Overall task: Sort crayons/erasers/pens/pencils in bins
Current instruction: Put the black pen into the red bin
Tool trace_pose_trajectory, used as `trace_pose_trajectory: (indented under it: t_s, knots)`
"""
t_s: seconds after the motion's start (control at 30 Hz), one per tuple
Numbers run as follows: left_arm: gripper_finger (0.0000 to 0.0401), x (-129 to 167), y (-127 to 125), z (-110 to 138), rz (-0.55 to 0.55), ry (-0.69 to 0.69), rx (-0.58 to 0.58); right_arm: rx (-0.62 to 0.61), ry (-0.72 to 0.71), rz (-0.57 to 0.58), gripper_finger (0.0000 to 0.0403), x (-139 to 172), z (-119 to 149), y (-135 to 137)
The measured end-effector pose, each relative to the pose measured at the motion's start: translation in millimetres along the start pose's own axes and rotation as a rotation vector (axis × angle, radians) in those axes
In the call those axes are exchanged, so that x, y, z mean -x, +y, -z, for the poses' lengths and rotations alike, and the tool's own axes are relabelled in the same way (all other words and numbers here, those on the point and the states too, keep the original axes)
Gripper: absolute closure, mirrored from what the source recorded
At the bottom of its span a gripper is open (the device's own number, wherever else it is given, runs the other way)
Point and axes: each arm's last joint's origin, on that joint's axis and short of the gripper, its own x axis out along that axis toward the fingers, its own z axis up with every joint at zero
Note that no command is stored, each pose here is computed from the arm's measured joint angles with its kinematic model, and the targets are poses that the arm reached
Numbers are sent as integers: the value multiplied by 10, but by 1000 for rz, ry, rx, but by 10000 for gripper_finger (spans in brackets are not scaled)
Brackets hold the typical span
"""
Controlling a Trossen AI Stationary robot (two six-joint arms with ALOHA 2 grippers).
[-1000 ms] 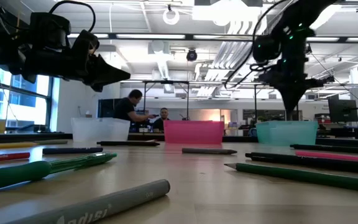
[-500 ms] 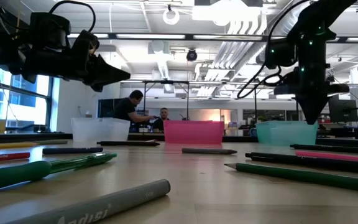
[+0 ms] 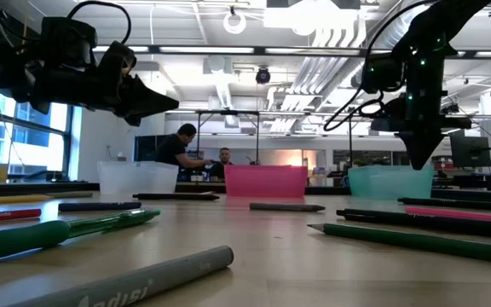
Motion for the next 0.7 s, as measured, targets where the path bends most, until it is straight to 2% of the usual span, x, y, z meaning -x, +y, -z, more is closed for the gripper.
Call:
trace_pose_trajectory:
  t_s: [0.37, 0.53, 0.7]
  knots:
    - [401, 0, 0, 4, 0, 4, 1, 62, 36, -11, 400, 3, 31, 2]
    - [401, 0, 1, 4, 0, 4, 8, 116, 41, -66, 400, 85, 93, 19]
    - [401, 0, -1, 5, 4, 5, 17, 199, -26, -143, 400, 282, 232, 68]
